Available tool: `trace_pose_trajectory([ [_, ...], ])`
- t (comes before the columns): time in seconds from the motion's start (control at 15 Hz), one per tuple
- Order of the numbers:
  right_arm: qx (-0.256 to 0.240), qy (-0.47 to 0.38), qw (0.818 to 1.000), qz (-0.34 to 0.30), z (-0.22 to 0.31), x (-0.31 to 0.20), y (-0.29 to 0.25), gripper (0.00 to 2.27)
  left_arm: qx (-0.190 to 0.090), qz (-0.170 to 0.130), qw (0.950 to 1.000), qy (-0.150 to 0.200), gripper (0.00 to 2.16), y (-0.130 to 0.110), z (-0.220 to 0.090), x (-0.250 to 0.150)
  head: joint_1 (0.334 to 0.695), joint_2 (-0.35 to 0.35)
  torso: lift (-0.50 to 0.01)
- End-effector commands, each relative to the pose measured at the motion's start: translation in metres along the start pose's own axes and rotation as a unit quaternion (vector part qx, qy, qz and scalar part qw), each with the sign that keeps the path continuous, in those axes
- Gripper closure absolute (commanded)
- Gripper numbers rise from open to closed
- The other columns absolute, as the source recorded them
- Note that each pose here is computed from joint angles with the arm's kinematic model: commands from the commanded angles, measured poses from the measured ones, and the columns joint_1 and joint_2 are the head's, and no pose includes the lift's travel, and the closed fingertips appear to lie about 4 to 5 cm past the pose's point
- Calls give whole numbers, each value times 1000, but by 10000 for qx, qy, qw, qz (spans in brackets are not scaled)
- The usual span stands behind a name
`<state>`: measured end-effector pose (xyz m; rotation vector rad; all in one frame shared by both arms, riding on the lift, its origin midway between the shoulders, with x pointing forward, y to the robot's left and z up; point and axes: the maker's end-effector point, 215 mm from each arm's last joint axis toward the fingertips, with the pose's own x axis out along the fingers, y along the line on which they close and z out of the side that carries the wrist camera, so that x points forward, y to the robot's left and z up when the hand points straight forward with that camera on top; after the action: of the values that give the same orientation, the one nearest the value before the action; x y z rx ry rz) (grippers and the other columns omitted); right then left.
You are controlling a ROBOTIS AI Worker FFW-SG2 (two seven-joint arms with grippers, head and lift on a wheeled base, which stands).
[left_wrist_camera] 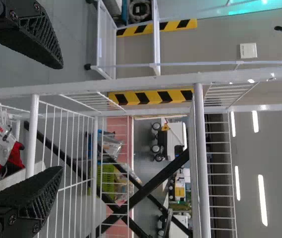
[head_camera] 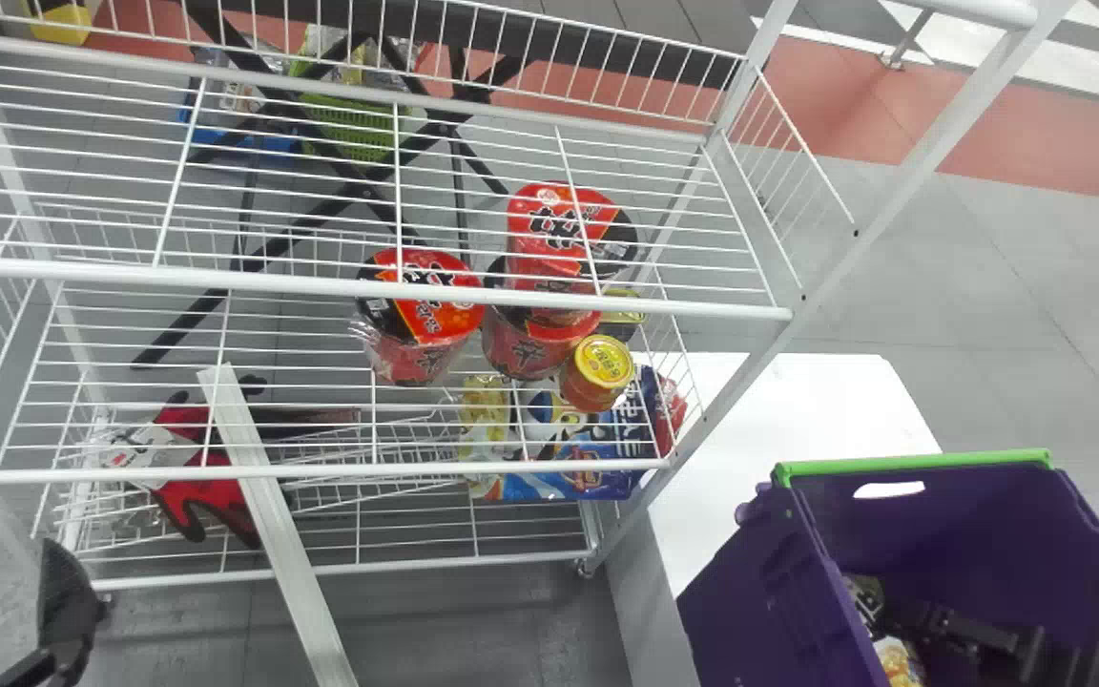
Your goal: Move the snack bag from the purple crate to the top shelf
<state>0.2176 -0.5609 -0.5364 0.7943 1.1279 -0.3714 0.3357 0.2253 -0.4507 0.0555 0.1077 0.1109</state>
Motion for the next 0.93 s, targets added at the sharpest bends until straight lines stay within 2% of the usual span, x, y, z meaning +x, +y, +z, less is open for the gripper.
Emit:
trace_pose_trajectory([
  [0.0,-137,167,9996,-192,0,11,-10,184,5,-9,10000,7,87,-1,-1,1,695,-350,-452],
  [0.33,-316,211,9988,-319,10,32,-15,184,11,-2,10000,-8,87,0,0,1,695,-350,-452],
  [0.87,-772,585,9946,-373,-14,84,-4,184,14,-2,10000,-1,87,0,-1,1,695,-350,-452],
])
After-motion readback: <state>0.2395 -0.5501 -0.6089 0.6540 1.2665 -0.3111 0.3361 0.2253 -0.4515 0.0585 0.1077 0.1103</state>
